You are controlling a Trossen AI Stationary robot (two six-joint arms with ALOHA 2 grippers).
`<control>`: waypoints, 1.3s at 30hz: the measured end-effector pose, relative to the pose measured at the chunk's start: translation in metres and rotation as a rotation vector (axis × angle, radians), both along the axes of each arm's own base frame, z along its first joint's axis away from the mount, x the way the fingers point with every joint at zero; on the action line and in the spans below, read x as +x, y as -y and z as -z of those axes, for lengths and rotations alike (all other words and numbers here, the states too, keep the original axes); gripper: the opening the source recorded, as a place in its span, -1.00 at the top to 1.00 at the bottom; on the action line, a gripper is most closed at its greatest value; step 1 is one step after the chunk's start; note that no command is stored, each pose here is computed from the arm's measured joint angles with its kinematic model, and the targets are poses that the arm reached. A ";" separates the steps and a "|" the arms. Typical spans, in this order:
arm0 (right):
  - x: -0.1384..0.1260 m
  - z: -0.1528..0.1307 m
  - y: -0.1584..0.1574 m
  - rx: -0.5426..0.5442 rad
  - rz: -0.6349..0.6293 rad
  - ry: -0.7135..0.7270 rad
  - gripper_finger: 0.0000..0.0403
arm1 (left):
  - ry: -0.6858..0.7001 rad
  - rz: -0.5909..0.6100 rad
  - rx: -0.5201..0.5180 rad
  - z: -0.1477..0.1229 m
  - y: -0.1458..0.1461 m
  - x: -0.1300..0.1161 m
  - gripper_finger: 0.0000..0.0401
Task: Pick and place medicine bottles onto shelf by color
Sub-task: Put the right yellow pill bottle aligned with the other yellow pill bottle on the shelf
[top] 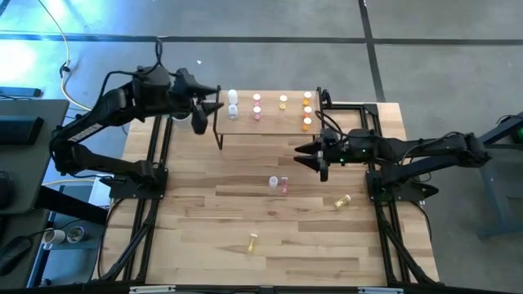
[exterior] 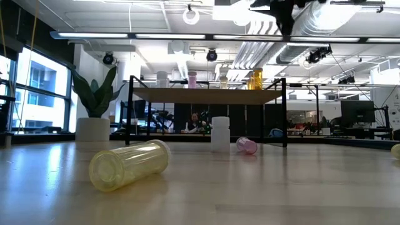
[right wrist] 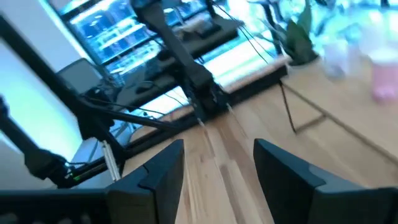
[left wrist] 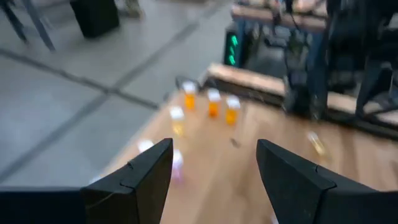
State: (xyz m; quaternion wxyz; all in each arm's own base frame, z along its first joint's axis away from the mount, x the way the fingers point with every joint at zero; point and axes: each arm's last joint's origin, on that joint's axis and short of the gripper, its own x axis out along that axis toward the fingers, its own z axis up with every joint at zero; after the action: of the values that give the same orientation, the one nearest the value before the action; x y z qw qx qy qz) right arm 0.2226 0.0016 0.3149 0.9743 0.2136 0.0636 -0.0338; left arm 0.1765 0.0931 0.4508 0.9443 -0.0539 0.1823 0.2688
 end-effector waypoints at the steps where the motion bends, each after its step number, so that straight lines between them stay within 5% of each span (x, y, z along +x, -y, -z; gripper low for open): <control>1: 0.001 -0.006 -0.002 -0.028 -0.012 0.015 0.09 | -0.013 0.009 -0.032 0.004 0.001 -0.001 -0.10; 8: 0.004 -0.043 -0.019 -0.205 -0.032 -0.053 0.09 | 0.006 0.060 -0.219 0.054 0.011 0.004 -0.10; 17: 0.000 -0.043 -0.037 -0.172 -0.080 -0.293 0.09 | 0.075 0.190 -0.310 0.107 0.043 0.025 -0.10; 30: -0.031 -0.012 -0.065 0.390 0.090 -0.678 0.09 | 0.066 0.258 -0.364 0.136 0.090 0.045 -0.10; 39: -0.042 0.011 -0.081 0.677 0.324 -0.764 0.09 | 0.052 0.256 -0.329 0.137 0.096 0.046 -0.10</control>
State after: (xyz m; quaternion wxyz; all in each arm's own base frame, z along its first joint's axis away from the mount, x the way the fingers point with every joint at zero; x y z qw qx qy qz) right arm 0.1803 0.0826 0.3037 0.7407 0.4953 0.3872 -0.2369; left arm 0.2230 -0.0033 0.3136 0.9535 -0.1907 0.2048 0.1118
